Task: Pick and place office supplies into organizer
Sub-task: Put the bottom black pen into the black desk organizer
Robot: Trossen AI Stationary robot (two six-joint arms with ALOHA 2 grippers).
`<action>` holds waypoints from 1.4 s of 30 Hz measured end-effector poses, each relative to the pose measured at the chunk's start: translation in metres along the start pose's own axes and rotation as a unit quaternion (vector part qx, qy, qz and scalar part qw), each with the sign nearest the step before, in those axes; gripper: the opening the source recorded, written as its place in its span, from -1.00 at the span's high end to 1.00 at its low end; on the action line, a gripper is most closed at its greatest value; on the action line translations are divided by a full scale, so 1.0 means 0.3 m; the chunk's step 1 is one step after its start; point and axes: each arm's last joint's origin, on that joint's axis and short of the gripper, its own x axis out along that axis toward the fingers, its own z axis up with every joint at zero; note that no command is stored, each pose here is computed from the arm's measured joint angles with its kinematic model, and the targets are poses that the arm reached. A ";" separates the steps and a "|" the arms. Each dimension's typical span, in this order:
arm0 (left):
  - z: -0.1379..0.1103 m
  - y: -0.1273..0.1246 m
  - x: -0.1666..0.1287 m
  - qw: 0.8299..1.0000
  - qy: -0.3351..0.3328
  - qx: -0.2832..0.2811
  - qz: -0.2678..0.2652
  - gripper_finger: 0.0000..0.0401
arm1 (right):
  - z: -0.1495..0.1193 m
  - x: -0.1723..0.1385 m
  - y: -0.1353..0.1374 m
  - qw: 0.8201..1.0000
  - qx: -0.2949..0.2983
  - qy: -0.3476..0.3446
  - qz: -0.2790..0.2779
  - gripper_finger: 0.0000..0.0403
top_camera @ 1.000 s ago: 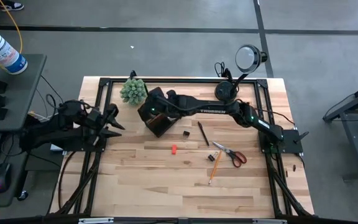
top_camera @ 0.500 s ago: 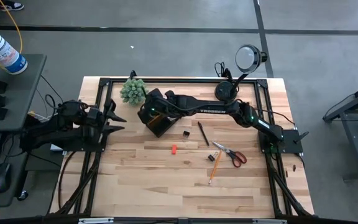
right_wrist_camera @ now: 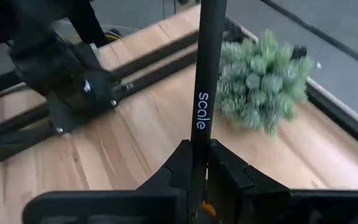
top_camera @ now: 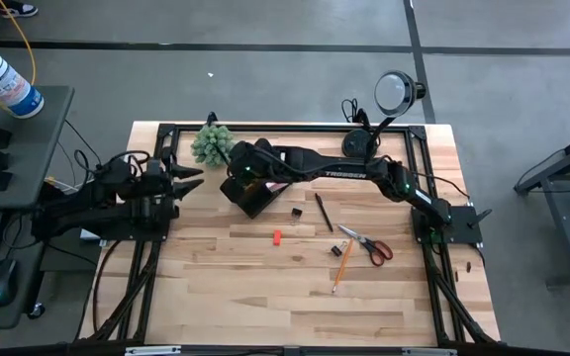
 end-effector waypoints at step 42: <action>0.092 -0.007 0.019 0.978 -0.131 -0.159 -0.026 0.44 | 0.112 -0.114 0.087 0.968 -0.064 -0.106 0.219 0.85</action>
